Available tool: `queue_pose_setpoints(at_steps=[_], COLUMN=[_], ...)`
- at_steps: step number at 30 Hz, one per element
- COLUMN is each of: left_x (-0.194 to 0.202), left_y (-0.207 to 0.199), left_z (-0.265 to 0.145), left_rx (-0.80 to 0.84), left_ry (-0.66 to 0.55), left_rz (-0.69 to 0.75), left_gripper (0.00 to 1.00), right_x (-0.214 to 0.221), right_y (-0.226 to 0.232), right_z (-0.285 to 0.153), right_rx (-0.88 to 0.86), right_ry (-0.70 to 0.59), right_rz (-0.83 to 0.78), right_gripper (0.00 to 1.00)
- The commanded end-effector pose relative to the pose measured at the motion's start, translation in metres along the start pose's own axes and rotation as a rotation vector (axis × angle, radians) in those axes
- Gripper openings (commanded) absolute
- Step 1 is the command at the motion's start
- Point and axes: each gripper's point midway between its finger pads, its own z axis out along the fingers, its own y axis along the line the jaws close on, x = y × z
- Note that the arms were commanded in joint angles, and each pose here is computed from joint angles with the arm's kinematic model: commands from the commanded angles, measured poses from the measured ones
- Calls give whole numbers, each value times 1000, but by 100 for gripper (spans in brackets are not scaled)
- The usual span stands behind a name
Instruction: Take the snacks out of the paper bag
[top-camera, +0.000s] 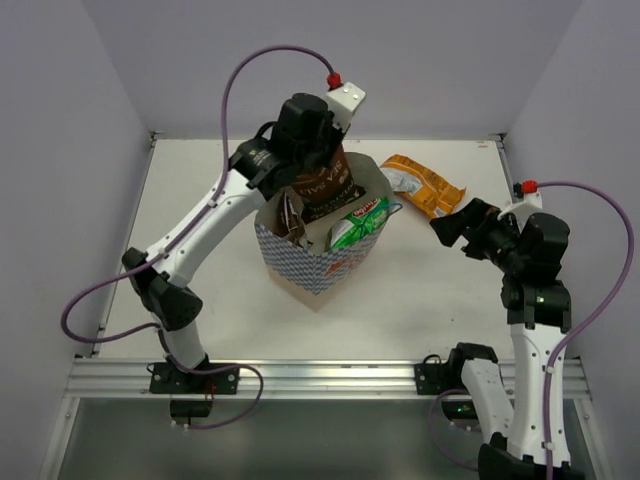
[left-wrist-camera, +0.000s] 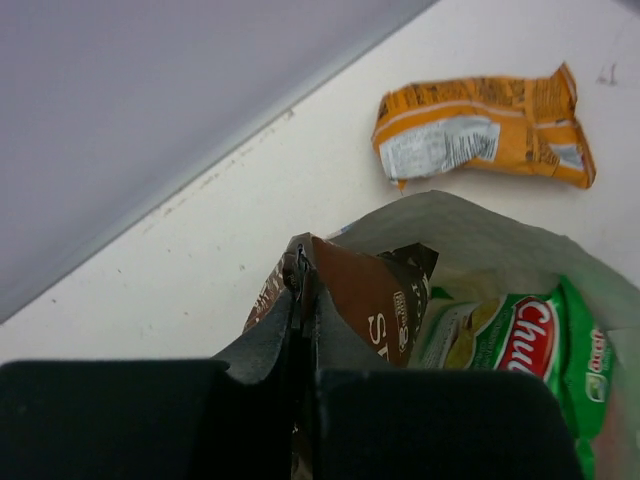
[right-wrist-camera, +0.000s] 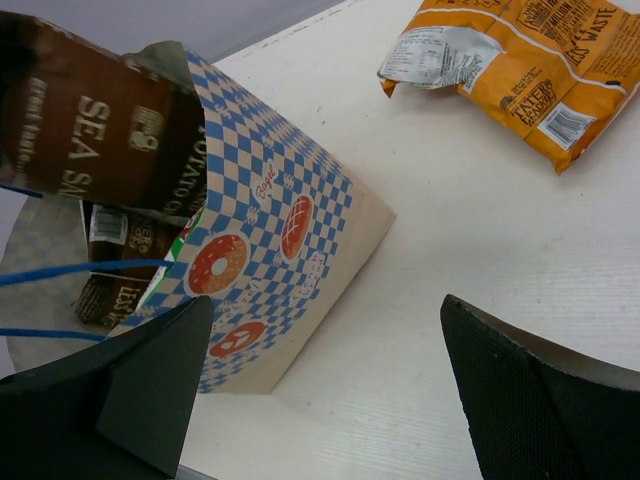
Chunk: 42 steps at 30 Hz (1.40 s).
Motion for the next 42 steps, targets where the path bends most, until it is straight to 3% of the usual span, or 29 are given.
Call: queue_pose_setpoints(at_steps=[1, 9, 13, 18, 23, 28, 34, 37, 42], left_x=[-91, -176, -207, -212, -193, -152, -62, -35, -25], left_y=[31, 65, 97, 151, 209, 255, 304, 309, 305], left_z=[-78, -181, -231, -269, -275, -228, -112, -63, -9], left_rx=[-64, -133, -261, -478, -664, -746, -665, -595, -480], left_ry=[-283, -655, -825, -896, -883, -753, -505, -432, -404], left_rz=[-26, -107, -170, -235, -311, -331, -464, -508, -552], left_gripper=[0, 0, 0, 0, 0, 0, 0, 0, 0], right_x=[-2, -1, -1, 0, 1, 5, 8, 11, 16], right_y=[7, 9, 10, 14, 18, 20, 22, 21, 19], right_z=[-1, 1, 1, 0, 1, 1, 1, 2, 5], right_rx=[-40, -53, -61, -72, -85, -91, -97, -89, -92], right_ry=[-10, -4, -3, -1, 5, 19, 29, 36, 57], right_rz=[-31, -27, -29, -36, -49, -61, -91, -102, -100], right_gripper=[99, 99, 99, 99, 99, 99, 99, 99, 99])
